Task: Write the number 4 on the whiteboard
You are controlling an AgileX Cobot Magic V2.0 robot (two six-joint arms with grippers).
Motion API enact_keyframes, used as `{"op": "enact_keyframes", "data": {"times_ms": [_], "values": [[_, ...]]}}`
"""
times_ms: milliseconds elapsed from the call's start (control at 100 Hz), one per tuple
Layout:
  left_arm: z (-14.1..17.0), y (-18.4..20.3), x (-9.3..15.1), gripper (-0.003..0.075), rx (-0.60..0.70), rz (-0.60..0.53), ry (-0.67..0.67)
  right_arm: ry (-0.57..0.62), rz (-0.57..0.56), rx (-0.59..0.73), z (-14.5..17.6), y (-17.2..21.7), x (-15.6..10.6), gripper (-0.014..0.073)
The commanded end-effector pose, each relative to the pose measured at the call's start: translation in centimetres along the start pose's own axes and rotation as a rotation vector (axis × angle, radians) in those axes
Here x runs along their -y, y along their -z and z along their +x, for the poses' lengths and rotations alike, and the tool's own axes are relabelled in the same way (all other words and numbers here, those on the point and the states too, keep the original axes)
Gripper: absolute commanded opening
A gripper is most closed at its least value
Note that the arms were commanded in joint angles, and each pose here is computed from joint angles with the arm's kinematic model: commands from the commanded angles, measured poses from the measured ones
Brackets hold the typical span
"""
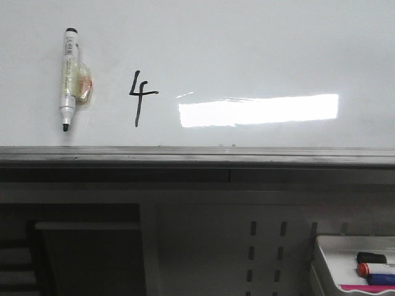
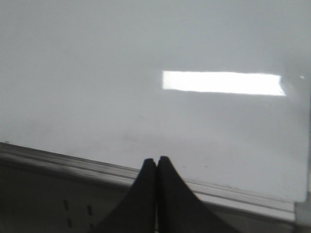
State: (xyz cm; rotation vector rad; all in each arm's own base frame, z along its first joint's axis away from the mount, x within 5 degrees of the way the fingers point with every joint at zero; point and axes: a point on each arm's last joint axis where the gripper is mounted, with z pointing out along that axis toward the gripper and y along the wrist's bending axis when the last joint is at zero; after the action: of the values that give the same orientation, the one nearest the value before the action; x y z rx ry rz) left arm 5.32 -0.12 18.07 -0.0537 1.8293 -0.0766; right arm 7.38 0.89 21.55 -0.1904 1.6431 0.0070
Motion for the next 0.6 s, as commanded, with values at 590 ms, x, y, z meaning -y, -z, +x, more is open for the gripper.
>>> {"op": "enact_keyframes", "data": {"times_ms": [590], "values": [[0.6,-0.2,0.0,-0.002,0.033,0.005,0.01,-0.088,0.163,-0.165,4.4,1.8,0.5,-0.0066]]}}
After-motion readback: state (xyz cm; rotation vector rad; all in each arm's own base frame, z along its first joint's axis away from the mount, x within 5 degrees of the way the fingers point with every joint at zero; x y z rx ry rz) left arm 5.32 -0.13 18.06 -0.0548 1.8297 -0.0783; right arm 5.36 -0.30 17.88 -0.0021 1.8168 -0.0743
